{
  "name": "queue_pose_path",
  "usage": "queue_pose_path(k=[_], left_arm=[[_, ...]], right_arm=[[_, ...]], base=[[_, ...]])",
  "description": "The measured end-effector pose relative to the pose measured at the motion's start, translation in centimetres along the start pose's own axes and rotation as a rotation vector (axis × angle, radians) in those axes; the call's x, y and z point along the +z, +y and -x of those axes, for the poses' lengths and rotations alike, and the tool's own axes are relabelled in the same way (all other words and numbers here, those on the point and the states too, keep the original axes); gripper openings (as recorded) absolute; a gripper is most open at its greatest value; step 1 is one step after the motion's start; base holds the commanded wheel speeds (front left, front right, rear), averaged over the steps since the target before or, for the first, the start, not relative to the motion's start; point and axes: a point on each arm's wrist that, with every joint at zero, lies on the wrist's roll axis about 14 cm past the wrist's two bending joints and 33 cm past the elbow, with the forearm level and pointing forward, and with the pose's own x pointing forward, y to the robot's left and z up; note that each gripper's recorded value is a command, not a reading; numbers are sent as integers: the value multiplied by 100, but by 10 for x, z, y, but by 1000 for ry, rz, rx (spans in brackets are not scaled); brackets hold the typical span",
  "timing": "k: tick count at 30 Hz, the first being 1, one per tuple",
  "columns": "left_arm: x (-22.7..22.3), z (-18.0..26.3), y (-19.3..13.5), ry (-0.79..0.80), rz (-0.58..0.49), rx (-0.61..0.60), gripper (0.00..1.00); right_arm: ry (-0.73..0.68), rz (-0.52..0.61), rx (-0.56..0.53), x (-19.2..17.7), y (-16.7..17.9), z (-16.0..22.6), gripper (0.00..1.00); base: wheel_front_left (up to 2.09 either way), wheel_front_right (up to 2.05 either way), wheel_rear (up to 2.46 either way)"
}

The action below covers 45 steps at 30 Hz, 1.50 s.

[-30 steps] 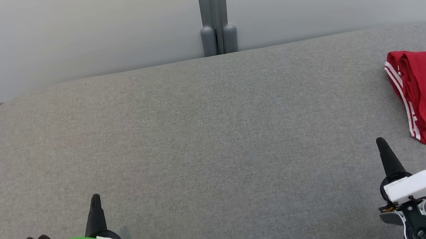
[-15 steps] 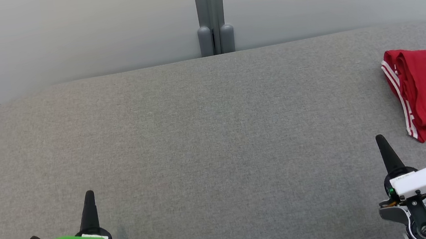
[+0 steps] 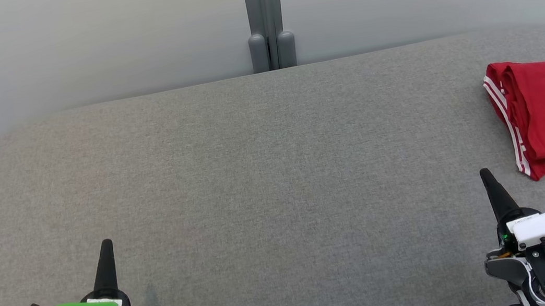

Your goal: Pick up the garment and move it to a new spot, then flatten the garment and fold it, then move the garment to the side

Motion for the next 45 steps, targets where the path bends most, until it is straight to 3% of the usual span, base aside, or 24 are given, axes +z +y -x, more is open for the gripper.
queue_pose_path(k=[45], left_arm=[[13,-9,-22,3,282,-101,0]], right_arm=[[-10,-297,45,14,9,-1,0]], base=[[0,0,0]])
